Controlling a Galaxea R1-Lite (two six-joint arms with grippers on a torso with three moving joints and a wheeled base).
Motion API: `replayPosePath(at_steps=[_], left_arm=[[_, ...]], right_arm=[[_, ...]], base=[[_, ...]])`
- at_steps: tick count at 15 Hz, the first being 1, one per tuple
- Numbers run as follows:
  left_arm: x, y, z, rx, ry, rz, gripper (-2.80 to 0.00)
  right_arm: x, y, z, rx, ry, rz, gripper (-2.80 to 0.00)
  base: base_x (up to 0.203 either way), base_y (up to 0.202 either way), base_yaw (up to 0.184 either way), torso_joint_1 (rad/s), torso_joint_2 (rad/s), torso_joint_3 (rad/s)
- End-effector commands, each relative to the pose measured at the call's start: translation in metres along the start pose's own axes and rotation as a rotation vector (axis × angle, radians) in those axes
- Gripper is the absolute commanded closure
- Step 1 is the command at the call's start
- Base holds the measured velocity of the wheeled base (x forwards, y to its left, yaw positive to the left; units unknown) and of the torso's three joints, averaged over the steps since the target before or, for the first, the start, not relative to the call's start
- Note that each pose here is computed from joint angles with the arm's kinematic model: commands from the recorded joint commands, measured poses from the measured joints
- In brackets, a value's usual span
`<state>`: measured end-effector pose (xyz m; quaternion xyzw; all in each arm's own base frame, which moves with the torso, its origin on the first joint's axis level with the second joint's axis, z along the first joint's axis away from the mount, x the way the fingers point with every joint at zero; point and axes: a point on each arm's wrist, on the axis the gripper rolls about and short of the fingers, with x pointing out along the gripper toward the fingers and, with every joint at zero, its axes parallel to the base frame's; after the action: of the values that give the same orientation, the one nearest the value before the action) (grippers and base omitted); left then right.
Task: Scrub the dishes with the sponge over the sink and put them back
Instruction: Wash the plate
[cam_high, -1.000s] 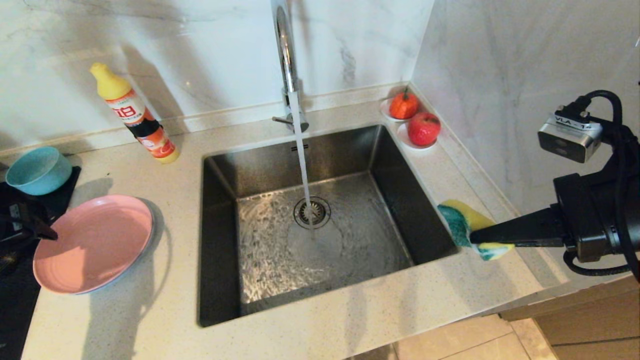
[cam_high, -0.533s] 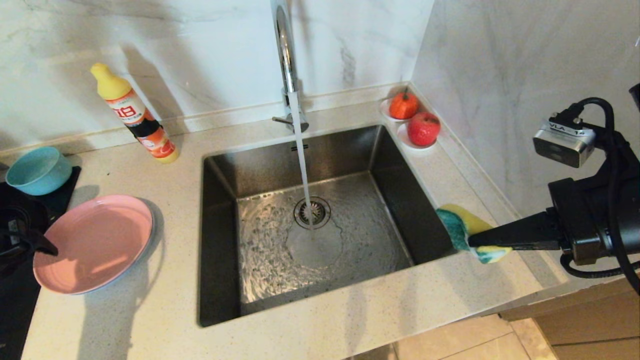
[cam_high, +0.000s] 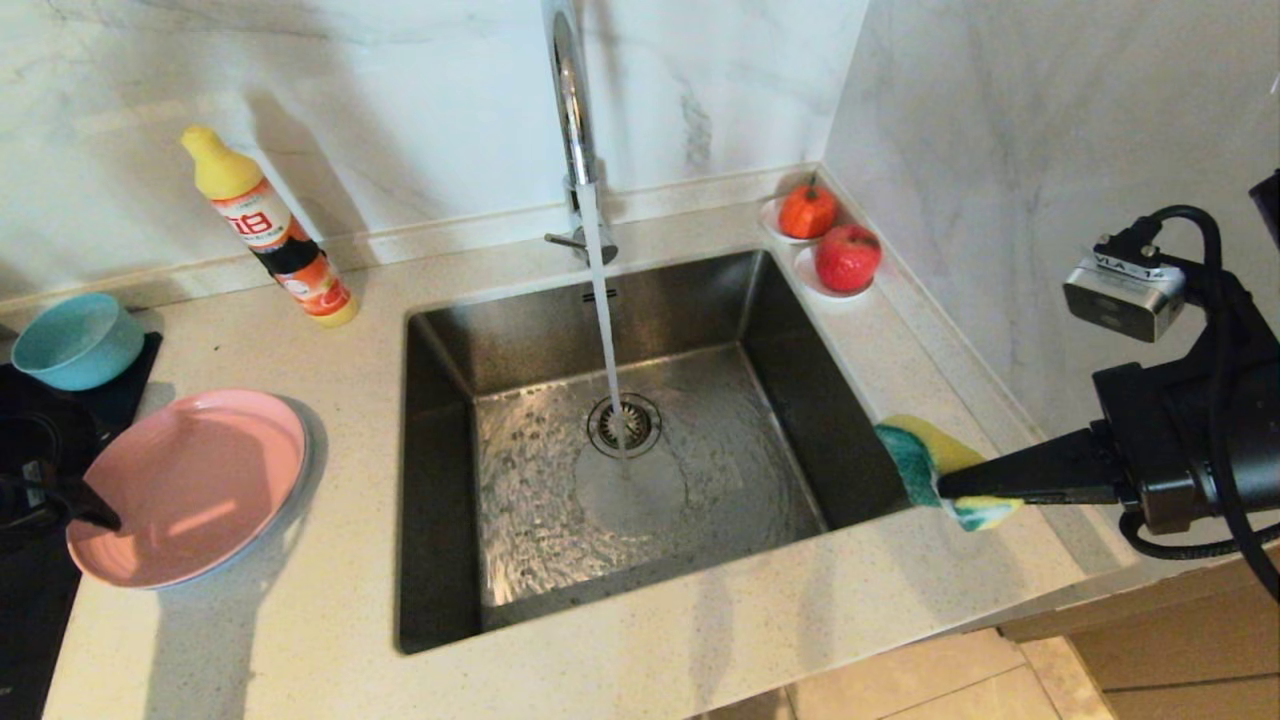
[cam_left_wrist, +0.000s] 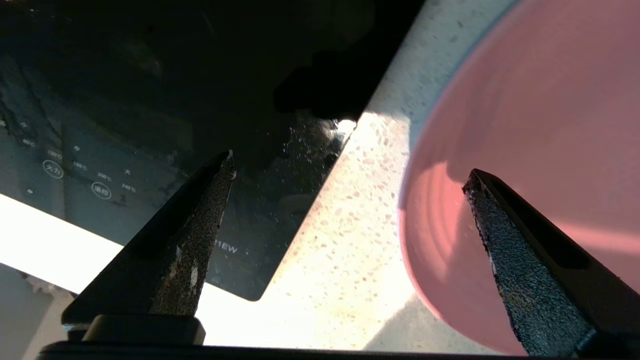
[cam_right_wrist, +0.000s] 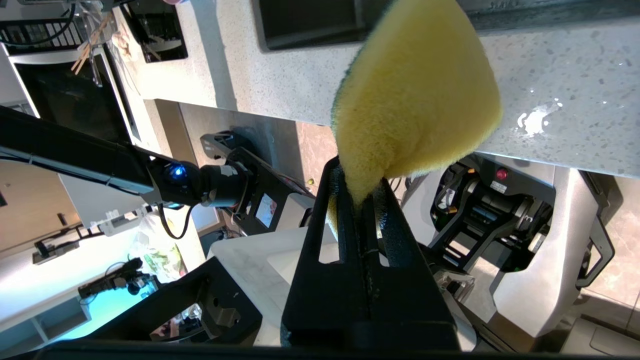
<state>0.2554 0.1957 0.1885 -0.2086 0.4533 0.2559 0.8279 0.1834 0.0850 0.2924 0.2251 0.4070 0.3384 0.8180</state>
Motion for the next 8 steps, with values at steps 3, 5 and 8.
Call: replayPosePath(at_steps=[3,5,8], left_arm=[[0.0133,0.0057,0.0055,-0.022,0.023,0.005,-2.80],[0.0120,0.0074,0.0085,-0.030,0.012,0.003,-2.80],[0.0085,0.0073,0.0113,-0.054,0.012,0.002,-2.80]], right_arm=[[0.0004,-0.0023,0.0002,0.012,0.006,0.001,0.00],[0.0009,-0.0026,0.0005,0.013,0.007,0.001,0.00],[0.0015,-0.0029,0.0004,0.014,0.010,0.002,0.00]], base=[[0.000,0.000,0.000,0.000,0.00,0.000],[0.000,0.000,0.000,0.000,0.00,0.000],[0.000,0.000,0.000,0.000,0.00,0.000]])
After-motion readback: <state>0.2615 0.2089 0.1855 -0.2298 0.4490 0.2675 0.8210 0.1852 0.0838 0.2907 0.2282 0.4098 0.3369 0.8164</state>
